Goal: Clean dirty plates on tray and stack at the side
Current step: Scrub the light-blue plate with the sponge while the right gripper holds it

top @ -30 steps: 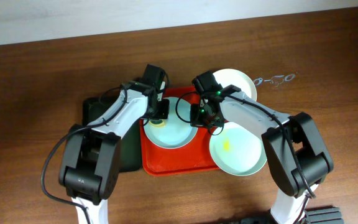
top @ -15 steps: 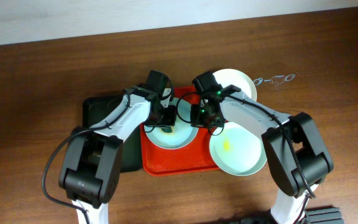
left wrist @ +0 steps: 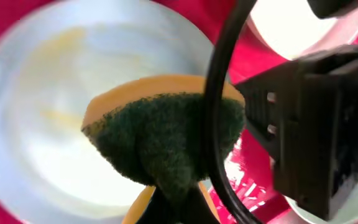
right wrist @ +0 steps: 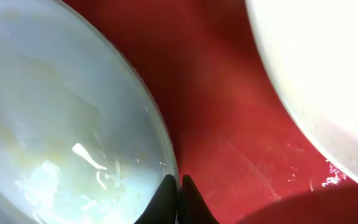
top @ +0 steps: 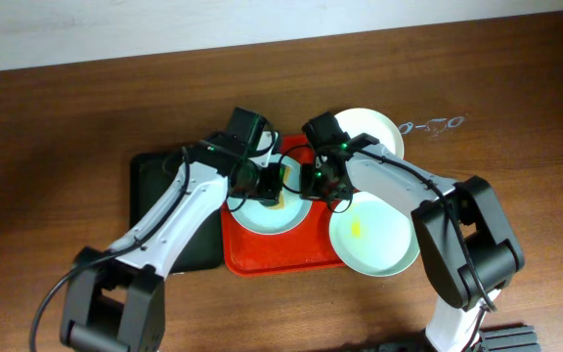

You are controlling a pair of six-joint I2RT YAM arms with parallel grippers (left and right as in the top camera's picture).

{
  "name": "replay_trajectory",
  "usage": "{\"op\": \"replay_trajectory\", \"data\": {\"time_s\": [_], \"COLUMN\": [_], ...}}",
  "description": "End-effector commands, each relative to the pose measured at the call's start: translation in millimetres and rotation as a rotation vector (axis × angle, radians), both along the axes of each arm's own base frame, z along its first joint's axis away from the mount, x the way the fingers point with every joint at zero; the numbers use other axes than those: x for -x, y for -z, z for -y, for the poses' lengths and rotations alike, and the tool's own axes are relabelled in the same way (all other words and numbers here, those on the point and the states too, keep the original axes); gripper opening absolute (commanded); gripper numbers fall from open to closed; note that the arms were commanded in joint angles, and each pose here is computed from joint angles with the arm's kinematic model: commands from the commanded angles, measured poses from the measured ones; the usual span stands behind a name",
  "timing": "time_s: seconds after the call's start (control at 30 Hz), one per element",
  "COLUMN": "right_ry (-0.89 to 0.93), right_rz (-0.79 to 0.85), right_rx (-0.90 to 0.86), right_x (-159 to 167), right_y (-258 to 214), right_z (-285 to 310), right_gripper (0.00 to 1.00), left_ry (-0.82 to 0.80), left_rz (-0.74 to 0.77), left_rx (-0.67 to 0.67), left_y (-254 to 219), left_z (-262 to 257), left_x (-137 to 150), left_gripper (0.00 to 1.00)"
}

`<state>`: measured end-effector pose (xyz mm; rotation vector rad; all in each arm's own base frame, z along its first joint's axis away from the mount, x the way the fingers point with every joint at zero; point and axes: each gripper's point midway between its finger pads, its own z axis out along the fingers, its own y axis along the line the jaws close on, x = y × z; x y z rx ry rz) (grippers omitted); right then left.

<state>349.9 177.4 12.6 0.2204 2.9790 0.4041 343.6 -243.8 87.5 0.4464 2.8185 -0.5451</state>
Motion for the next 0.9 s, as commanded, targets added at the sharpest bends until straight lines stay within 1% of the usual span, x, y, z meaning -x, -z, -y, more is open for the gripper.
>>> {"op": "replay_trajectory", "data": {"time_s": [0.0, 0.07, 0.13, 0.23, 0.4, 0.5, 0.53, 0.63, 0.67, 0.73, 0.83, 0.87], "right_ry": [-0.013, -0.013, -0.013, -0.013, -0.014, -0.014, -0.014, -0.014, -0.014, -0.014, -0.014, -0.014], "right_rz": [-0.022, -0.022, -0.025, -0.033, -0.041, -0.043, -0.043, -0.043, -0.043, -0.043, -0.043, -0.043], "right_rx": [0.020, 0.020, 0.021, 0.024, 0.028, 0.029, 0.029, 0.029, 0.029, 0.029, 0.029, 0.029], "right_x": [8, 8, 9, 11, 13, 13, 13, 13, 13, 13, 13, 13], "right_y": [7, 7, 7, 8, 8, 8, 8, 8, 8, 8, 8, 8], "right_z": [1, 1, 1, 2, 3, 3, 3, 3, 3, 3, 3, 3], "right_gripper": [0.04, 0.05, 0.13, 0.20, 0.18, 0.06, 0.04, 0.04, 0.04, 0.04, 0.04, 0.04], "left_ry": [-0.070, -0.099, -0.110, -0.124, -0.121, -0.126, -0.130, -0.132, -0.119, -0.085, 0.031, 0.057], "left_rz": [0.038, 0.051, 0.063, 0.078, 0.044, 0.020, 0.015, -0.025, -0.056, -0.127, -0.237, -0.252], "left_rx": [-0.088, -0.125, -0.144, -0.168, -0.190, -0.208, -0.211, -0.226, -0.207, -0.123, 0.090, 0.137], "left_y": [7, 11, 14, 23, 53, 78, 82, 99, 104, 107, 94, 88], "left_z": [-15, -22, -25, -26, -25, -26, -28, -32, -28, -13, 23, 30], "left_x": [-10, -15, -19, -26, -30, -34, -35, -32, -26, -14, 9, 12], "left_gripper": [0.00, 0.00, 0.00, 0.00, 0.00, 0.00, 0.00, 0.00, 0.00, 0.00, 0.00, 0.00]}}
